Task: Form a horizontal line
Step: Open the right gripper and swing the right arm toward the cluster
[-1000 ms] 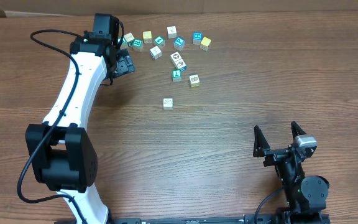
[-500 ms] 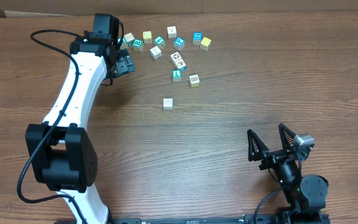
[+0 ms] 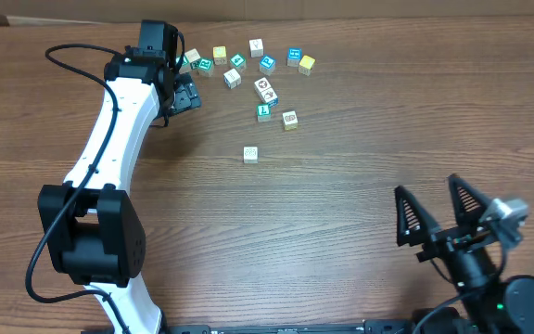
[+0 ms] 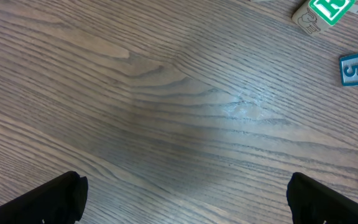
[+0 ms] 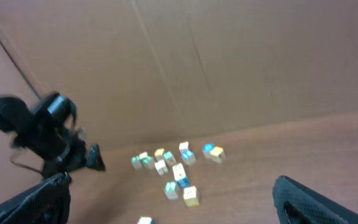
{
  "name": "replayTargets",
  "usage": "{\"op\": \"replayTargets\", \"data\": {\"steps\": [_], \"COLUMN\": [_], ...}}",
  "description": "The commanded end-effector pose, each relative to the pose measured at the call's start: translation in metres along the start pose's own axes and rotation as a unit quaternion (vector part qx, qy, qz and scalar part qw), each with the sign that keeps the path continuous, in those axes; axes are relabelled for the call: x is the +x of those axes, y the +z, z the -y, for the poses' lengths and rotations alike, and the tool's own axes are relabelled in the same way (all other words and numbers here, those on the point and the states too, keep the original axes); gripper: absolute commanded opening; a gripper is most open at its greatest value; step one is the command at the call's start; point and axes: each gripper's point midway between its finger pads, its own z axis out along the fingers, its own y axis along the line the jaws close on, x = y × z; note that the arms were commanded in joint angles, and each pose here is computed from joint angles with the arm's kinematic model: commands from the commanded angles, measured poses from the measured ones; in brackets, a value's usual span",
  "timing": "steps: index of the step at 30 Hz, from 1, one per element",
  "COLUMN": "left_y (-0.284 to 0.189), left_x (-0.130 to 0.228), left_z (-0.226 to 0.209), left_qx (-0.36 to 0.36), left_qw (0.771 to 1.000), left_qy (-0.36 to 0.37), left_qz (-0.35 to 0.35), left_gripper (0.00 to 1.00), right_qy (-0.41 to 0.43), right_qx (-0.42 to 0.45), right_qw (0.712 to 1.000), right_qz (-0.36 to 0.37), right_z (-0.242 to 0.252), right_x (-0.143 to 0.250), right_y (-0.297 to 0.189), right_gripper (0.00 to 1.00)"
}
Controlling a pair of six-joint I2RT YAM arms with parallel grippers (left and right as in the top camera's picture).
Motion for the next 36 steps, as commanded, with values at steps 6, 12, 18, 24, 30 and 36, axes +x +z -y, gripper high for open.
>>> {"op": "replayTargets", "data": {"steps": [6, 12, 18, 24, 30, 36], "left_y": [-0.001, -0.001, -0.001, -0.001, -0.001, -0.001], "left_x": [-0.006, -0.006, -0.006, -0.006, -0.006, -0.006], "left_z": [0.002, 0.002, 0.002, 0.002, 0.002, 0.002], "left_qx": [-0.003, -0.003, -0.003, -0.003, -0.003, -0.003], "left_qw": [1.0, 1.0, 1.0, 1.0, 1.0, 1.0], "left_qy": [0.001, 0.0, 0.0, 0.001, 0.0, 0.0], "left_qz": [0.007, 0.007, 0.007, 0.007, 0.007, 0.007], "left_gripper": [1.0, 1.0, 1.0, 1.0, 0.99, 1.0], "right_qy": [0.018, 0.028, 0.052, 0.088, 0.106, 0.109], "right_qx": [-0.007, 0.011, 0.054, 0.083, 0.088, 0.092], "right_qw": [0.998, 0.988, 0.959, 0.923, 0.903, 0.897], "right_qz": [-0.066, -0.149, -0.274, -0.364, -0.406, -0.418], "right_z": [-0.032, -0.035, -0.014, 0.012, 0.025, 0.031], "right_x": [-0.063, -0.081, -0.055, -0.009, 0.018, 0.028], "right_y": [0.015, 0.043, 0.08, 0.116, 0.135, 0.143], "right_gripper": [1.0, 1.0, 1.0, 1.0, 1.0, 0.95]}}
